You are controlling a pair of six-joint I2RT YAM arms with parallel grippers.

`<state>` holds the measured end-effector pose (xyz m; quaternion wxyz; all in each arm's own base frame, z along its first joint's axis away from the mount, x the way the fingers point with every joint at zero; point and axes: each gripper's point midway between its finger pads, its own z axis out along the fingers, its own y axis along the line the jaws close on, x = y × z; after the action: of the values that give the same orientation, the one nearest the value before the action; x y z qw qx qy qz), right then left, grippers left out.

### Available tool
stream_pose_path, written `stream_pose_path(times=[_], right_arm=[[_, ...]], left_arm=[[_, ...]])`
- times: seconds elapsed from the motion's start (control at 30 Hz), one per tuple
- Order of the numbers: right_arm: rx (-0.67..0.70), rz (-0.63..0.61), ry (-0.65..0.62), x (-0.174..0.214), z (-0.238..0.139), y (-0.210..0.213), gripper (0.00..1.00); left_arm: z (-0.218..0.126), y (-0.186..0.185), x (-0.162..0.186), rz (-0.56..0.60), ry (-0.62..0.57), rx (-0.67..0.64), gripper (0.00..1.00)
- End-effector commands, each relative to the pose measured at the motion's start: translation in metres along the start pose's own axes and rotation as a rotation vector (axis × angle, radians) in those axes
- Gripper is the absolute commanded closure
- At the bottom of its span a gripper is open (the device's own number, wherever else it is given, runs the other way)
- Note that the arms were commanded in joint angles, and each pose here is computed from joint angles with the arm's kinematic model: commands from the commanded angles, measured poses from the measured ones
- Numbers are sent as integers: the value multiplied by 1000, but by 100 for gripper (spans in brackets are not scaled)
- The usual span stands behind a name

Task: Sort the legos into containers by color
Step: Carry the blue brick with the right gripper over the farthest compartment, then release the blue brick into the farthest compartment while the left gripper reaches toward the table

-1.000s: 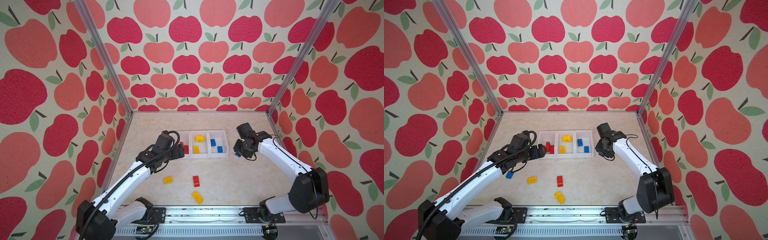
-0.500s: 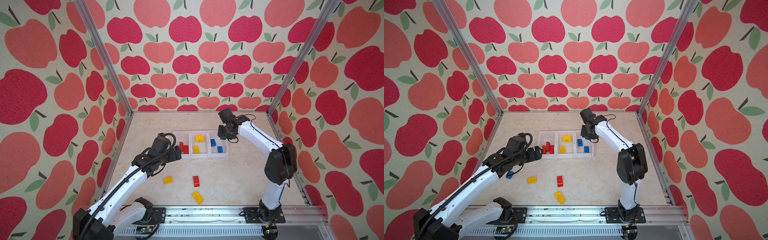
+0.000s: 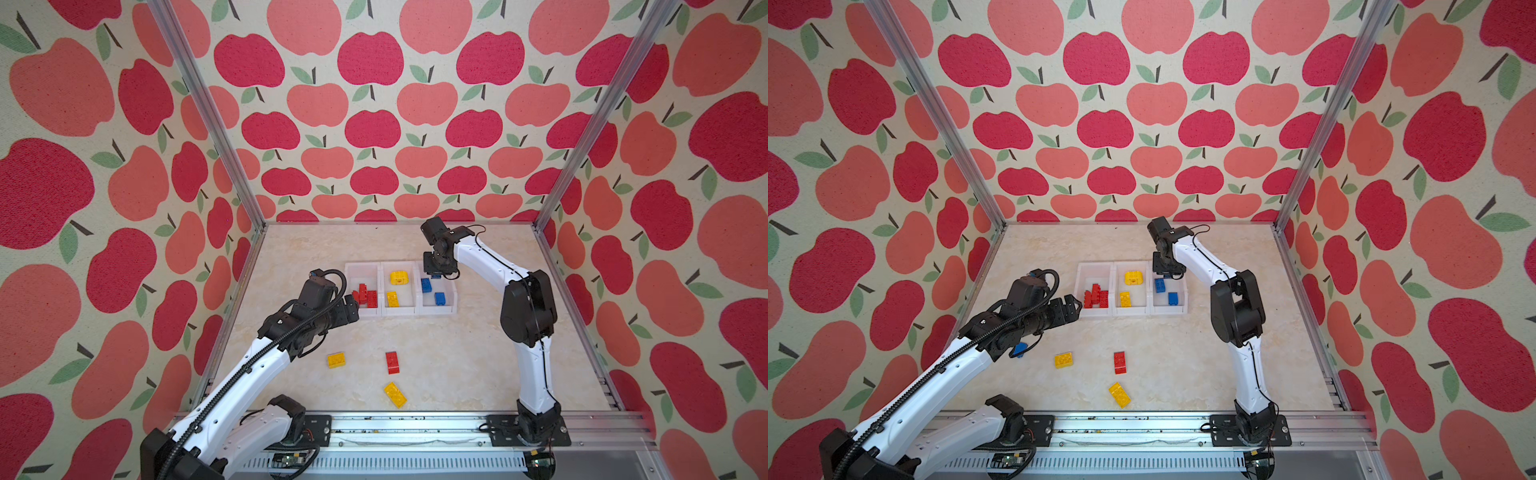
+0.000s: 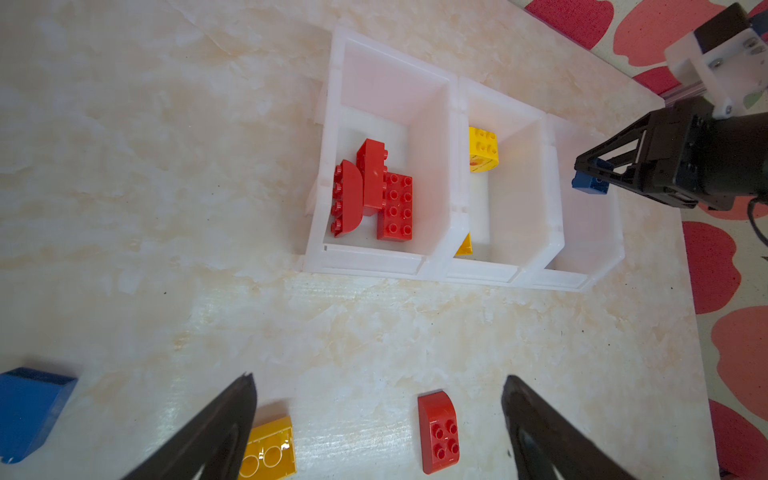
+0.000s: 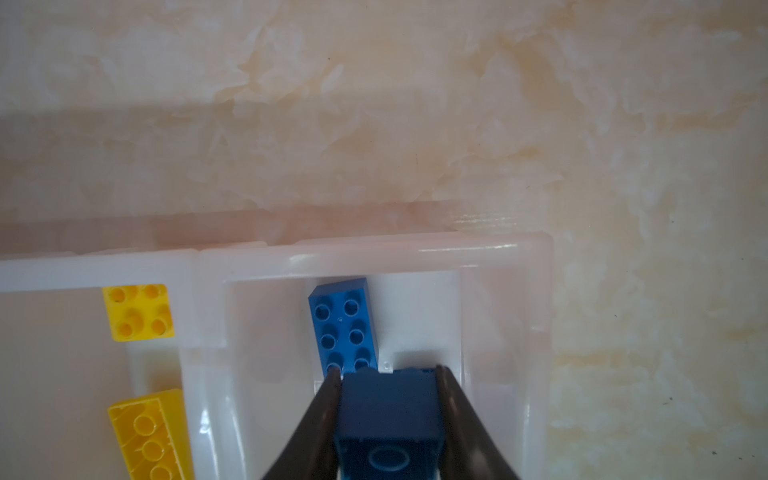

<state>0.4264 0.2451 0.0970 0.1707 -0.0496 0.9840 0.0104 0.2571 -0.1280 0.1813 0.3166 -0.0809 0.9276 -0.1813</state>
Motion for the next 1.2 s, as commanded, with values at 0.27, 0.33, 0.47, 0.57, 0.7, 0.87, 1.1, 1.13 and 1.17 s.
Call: stream_pose_path(times=[0.27,0.33,0.47,0.57,0.7,0.87,1.1,1.13,1.17], right_arm=[[63,-54,33,2,12,-7,68],[63,-55,37,3,13,-7,66],[57,-56,39,4,12,-6,61],[52,-54,39,3,10,-5,59],[48,-54,41,4,9,-5,57],[39,-50,41,4,6,-4,56],[8,-30,29,8,-9,-2,49],[3,-27,28,10,-11,-2,48],[-3,-22,22,11,-15,-3,46]], left_arm=[[-3,14,8,-29,15,-51,5],[-3,15,8,-31,14,-52,4],[-3,15,8,-33,13,-56,4],[-3,15,7,-37,10,-57,4],[-2,15,7,-38,11,-58,4],[-3,15,6,-39,8,-59,4],[-3,23,8,-50,12,-97,4],[-3,26,9,-57,15,-112,4],[-4,29,9,-64,19,-126,4]])
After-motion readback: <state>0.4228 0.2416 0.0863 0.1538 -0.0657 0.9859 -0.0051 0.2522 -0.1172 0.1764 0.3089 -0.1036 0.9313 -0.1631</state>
